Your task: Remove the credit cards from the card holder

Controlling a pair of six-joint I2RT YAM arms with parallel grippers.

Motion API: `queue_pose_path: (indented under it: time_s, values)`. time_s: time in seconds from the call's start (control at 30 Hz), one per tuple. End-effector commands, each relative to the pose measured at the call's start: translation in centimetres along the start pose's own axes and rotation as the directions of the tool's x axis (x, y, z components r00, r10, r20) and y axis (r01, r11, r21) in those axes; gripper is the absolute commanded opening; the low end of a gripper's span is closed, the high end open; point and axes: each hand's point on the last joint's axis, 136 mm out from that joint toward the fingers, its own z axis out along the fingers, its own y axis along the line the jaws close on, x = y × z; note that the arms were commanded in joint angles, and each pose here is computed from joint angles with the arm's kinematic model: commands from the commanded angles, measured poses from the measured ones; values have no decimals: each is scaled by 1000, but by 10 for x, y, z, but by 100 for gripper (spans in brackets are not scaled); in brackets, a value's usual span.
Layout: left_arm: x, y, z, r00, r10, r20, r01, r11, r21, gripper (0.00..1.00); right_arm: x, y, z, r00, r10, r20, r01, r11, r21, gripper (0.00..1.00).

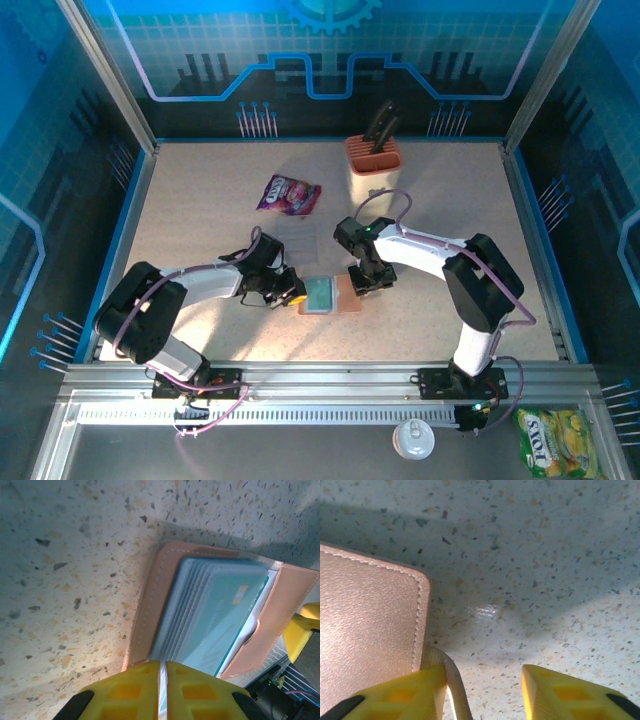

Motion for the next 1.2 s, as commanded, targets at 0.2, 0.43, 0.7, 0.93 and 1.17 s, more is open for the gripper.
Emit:
queue_pose_path:
  time_s: [0.2, 0.43, 0.7, 0.93, 1.17]
  values:
    - [-1, 1, 0, 1000, 14, -7, -14, 999, -37, 12, 7, -17, 6, 998, 54, -29, -52, 998, 41, 54]
    - [-1, 3, 4, 1000, 13, -13, -13, 999, -40, 13, 7, -14, -1, 996, 78, -32, -78, 997, -28, 57]
    - [1, 12, 7, 1000, -6, -27, 4, 998, -70, 13, 5, -16, -8, 995, 94, -17, -95, 994, -48, 57]
    - [1, 15, 8, 1000, -3, -29, 1, 996, -85, 12, 8, -30, -4, 994, 108, -29, -108, 994, -13, 57]
    - [0, 14, 7, 1000, -3, -27, 0, 996, -86, 13, 9, -42, 5, 990, 130, -46, -130, 992, 3, 57]
